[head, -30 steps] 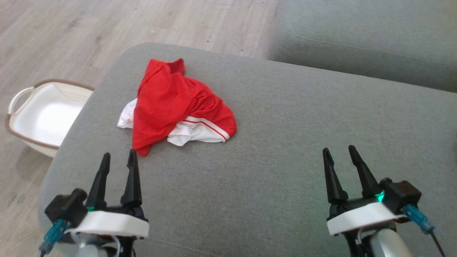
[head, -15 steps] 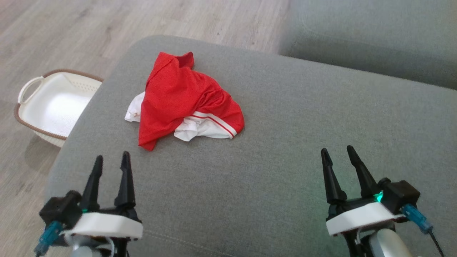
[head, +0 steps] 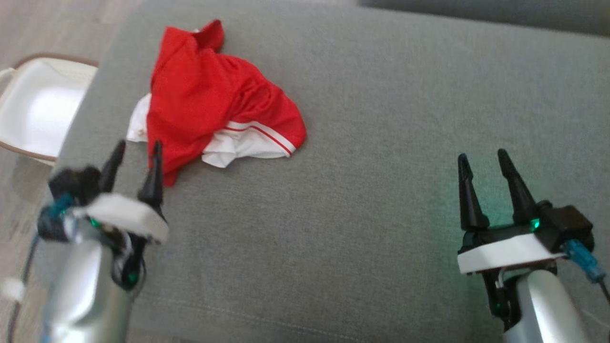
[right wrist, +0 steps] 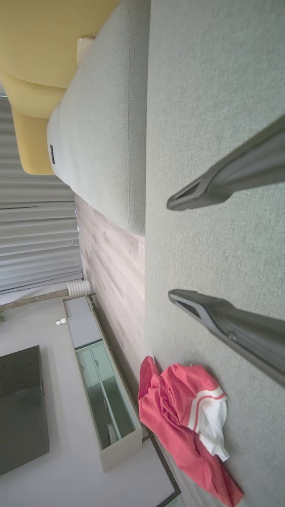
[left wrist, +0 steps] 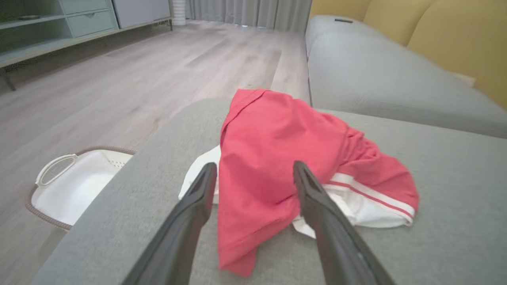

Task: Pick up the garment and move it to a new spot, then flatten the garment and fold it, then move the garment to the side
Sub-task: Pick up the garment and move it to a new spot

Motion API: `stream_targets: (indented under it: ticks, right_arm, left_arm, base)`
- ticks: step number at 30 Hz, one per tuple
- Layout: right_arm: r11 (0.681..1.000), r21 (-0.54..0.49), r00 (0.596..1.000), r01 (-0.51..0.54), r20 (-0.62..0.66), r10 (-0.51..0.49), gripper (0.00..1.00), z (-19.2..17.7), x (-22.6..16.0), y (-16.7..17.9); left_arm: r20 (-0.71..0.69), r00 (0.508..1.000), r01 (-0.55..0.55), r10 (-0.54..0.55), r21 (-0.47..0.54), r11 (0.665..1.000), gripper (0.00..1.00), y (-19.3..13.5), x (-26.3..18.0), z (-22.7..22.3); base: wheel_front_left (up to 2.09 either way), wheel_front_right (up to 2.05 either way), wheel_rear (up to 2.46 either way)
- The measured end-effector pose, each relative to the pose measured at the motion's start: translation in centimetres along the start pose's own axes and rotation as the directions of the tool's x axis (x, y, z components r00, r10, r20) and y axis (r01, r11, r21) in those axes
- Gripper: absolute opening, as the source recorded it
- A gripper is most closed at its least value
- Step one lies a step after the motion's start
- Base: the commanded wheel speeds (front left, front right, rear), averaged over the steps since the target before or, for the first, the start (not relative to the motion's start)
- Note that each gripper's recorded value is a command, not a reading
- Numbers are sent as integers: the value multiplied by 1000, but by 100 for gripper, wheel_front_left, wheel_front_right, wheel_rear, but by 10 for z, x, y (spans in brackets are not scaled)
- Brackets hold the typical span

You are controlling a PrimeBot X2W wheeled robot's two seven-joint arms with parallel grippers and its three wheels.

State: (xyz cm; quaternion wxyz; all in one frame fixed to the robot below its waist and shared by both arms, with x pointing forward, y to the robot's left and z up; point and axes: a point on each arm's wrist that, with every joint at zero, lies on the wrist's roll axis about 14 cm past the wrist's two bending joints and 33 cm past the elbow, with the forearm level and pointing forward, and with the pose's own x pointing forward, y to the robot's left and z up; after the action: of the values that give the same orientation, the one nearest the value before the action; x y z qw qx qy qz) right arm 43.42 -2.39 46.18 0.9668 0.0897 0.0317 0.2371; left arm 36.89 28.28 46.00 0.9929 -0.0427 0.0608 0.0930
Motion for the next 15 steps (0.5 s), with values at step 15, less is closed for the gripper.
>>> stream_targets:
  ticks: [15]
  right_arm:
    - [995, -6, 993, 104, -62, -104, 100, -26, 4, -46]
  left_arm:
    - [-445, 894, 98, -50, 85, 992, 86, 0, 67, -83]
  base:
    - [0, 0, 0]
